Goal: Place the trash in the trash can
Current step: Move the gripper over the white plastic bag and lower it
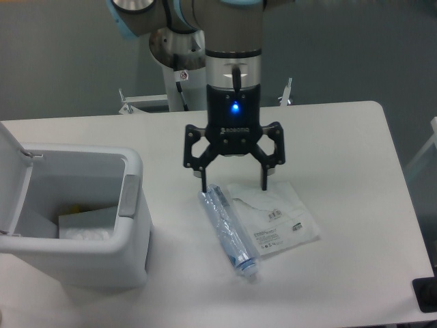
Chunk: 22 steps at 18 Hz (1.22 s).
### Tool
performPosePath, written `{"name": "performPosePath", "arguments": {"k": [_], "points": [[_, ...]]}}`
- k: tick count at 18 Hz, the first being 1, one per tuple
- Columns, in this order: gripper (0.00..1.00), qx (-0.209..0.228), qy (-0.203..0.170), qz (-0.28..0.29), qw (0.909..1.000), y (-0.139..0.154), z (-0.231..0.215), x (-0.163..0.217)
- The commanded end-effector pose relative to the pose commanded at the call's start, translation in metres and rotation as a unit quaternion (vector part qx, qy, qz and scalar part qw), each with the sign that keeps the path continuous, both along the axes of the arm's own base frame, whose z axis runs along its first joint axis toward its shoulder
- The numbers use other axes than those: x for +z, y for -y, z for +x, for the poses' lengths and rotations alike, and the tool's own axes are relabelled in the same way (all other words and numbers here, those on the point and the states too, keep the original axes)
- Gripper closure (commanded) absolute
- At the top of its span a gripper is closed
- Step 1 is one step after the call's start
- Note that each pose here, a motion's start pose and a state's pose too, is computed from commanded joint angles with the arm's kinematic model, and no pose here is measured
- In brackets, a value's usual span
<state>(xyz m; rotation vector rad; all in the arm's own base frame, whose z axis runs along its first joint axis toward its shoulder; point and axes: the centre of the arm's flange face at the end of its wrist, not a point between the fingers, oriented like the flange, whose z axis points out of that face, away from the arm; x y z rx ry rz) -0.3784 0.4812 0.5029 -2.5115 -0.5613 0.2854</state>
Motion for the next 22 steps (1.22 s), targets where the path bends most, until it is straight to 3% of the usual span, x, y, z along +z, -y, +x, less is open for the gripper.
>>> {"name": "performPosePath", "arguments": {"k": [4, 10, 14, 16, 20, 22], "points": [[0.00, -0.021, -0.007, -0.025, 0.9995, 0.005, -0.008, -0.026], [0.00, 0.000, -0.009, -0.022, 0.9997, 0.016, -0.027, -0.077], [0.00, -0.016, -0.009, -0.051, 0.9985, 0.019, -0.025, -0.097], [0.00, -0.078, -0.019, -0.085, 0.9931, 0.023, -0.023, -0.111], [0.00, -0.189, -0.041, -0.142, 0.9708, 0.043, -0.033, -0.133], [0.00, -0.252, -0.041, -0.171, 0.9517, 0.056, -0.039, -0.144]]}}
